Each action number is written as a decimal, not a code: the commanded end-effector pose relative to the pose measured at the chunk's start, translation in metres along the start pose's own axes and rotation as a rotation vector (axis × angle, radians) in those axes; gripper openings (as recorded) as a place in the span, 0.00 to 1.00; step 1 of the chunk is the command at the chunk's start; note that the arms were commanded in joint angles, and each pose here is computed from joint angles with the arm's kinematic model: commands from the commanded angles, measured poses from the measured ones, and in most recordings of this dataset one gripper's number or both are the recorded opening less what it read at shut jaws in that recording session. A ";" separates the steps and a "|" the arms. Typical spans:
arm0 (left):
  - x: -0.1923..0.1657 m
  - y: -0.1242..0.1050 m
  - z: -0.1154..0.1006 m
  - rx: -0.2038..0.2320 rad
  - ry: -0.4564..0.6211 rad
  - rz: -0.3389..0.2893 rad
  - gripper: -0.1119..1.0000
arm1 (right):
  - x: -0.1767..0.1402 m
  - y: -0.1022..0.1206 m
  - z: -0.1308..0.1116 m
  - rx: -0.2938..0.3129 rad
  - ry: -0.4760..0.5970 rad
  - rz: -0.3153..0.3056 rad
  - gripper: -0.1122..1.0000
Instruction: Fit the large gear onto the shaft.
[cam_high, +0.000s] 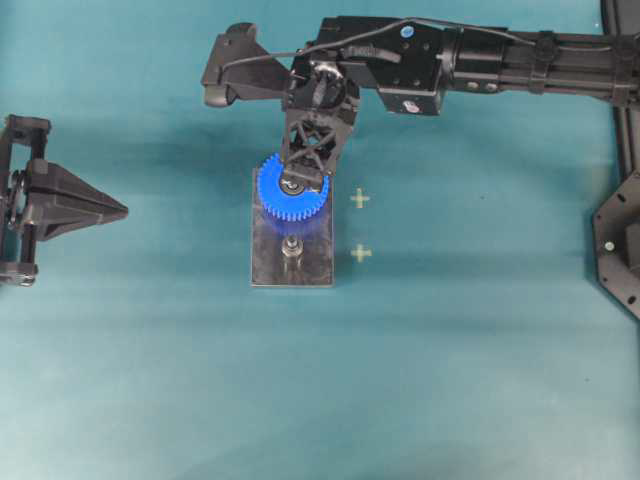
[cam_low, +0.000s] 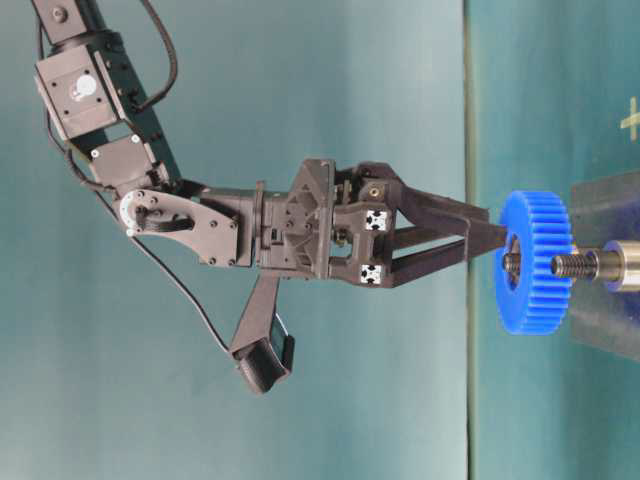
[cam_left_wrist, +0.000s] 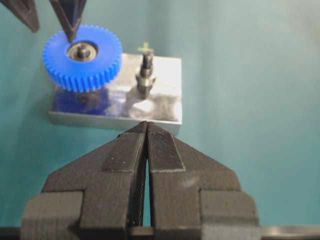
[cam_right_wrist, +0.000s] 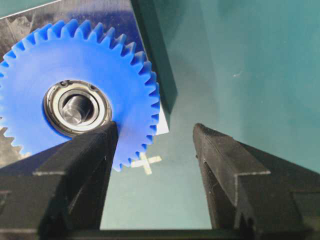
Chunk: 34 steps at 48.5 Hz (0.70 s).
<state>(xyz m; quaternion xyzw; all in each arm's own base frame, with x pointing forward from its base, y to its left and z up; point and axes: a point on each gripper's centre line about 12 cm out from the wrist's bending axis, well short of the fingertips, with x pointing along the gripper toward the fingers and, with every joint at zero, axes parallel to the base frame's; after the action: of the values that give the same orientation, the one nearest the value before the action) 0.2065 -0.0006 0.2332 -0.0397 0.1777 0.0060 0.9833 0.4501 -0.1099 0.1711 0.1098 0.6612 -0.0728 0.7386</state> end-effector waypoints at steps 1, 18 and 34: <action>0.000 -0.001 0.007 0.000 -0.018 -0.001 0.10 | -0.022 0.001 0.003 -0.007 -0.047 -0.007 0.67; 0.000 -0.001 0.008 0.001 -0.020 -0.003 0.10 | -0.054 0.026 0.021 -0.041 -0.135 0.022 0.67; 0.000 -0.002 0.009 0.003 -0.023 -0.006 0.10 | -0.083 0.049 -0.002 -0.089 -0.214 0.033 0.66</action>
<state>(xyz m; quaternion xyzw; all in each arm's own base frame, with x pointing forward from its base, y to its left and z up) 0.2067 -0.0009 0.2338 -0.0403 0.1769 0.0053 0.9834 0.4608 -0.0716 0.2220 0.0840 0.6180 -0.0435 0.7805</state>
